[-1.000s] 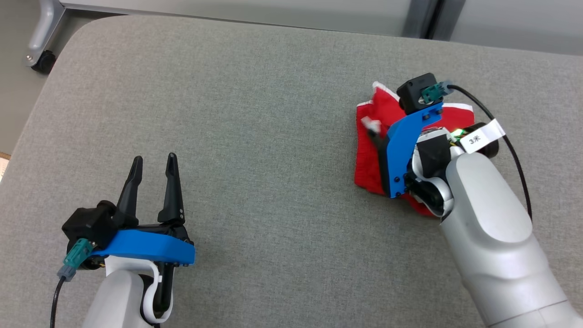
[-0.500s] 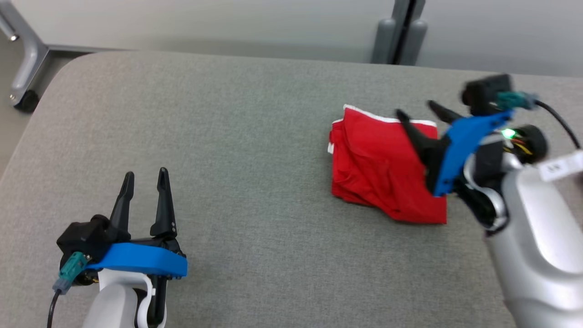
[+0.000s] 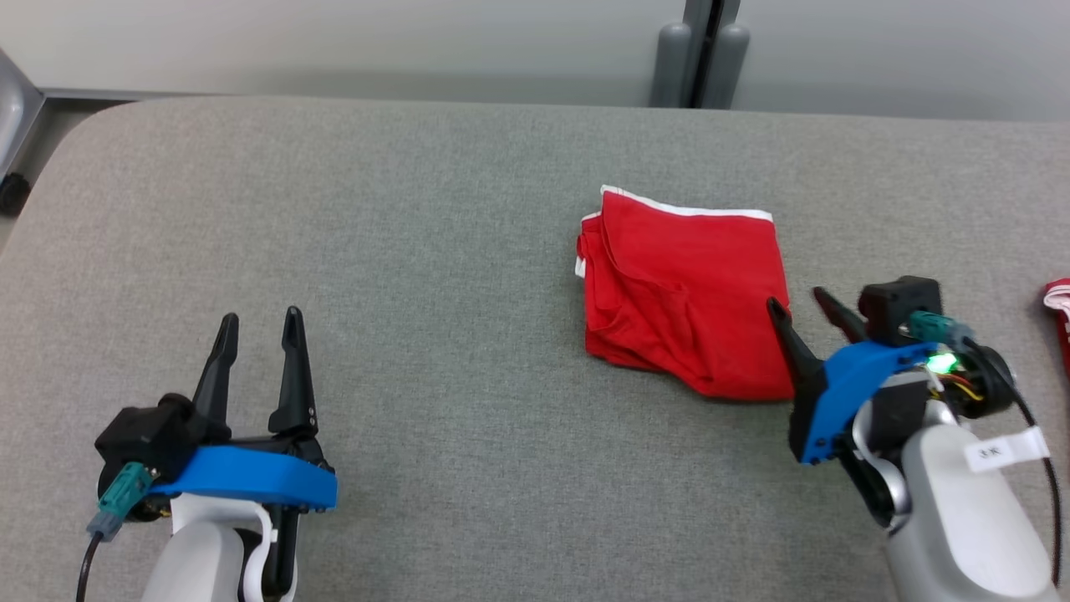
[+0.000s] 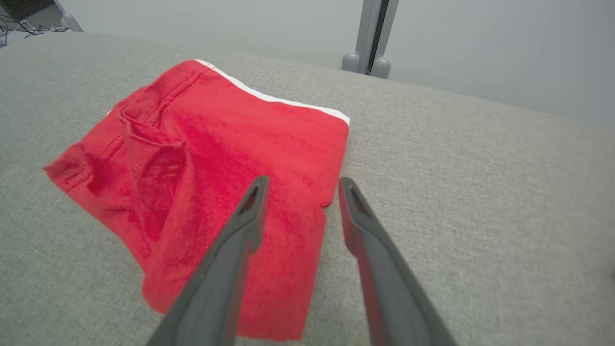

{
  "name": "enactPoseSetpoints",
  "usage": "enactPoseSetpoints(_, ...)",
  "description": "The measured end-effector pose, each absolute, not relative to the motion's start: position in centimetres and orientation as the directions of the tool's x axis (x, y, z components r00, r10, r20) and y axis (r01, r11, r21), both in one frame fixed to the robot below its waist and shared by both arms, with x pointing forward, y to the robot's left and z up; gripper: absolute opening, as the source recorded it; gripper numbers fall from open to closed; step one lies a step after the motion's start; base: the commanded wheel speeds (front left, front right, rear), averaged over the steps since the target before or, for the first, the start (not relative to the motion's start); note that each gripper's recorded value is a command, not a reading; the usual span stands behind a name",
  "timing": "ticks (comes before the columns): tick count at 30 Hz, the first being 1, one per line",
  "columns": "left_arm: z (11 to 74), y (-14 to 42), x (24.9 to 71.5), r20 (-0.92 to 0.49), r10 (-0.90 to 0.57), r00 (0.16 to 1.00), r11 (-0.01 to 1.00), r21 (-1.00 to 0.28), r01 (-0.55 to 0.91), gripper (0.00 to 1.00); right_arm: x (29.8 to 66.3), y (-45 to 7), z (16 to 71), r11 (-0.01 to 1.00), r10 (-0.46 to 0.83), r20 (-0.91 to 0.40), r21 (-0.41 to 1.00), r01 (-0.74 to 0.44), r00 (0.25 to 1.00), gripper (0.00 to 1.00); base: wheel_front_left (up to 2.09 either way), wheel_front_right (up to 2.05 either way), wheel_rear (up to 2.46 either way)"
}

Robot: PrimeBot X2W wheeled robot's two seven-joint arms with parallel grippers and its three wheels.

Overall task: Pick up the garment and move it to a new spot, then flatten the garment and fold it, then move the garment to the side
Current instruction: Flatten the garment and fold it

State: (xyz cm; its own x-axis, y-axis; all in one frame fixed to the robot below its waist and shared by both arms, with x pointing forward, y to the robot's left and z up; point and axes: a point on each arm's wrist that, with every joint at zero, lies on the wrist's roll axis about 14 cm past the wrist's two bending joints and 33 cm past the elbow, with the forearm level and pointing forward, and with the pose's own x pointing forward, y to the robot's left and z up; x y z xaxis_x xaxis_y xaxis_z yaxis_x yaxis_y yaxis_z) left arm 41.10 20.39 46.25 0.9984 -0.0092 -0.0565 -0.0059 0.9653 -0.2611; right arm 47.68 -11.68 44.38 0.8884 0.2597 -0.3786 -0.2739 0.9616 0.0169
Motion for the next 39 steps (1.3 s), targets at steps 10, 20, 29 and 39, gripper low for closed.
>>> enactPoseSetpoints(10,45.5,21.0,41.8,-0.078,0.002,0.997,0.968,-0.250,-0.021,1.00,48.2,-4.8,40.2,0.897,0.402,-0.478,0.034,-0.441,0.781,0.00,0.00,0.00,0.00)
enactPoseSetpoints(20,46.2,21.2,41.6,-0.061,0.009,0.998,0.966,-0.256,-0.024,1.00,41.0,5.5,41.1,0.699,0.686,-0.458,0.198,-0.687,0.566,0.00,0.00,0.00,0.00)
enactPoseSetpoints(29,46.6,20.9,41.2,-0.051,0.008,0.999,0.965,-0.263,-0.021,1.00,42.5,4.3,46.2,0.733,0.680,-0.256,0.223,-0.642,0.688,1.00,0.00,0.00,0.00)
enactPoseSetpoints(39,47.2,20.7,39.5,-0.041,0.003,0.999,0.964,-0.267,-0.014,1.00,43.3,-7.3,50.4,0.920,0.367,-0.058,0.171,-0.353,0.928,1.00,0.00,0.00,0.00)
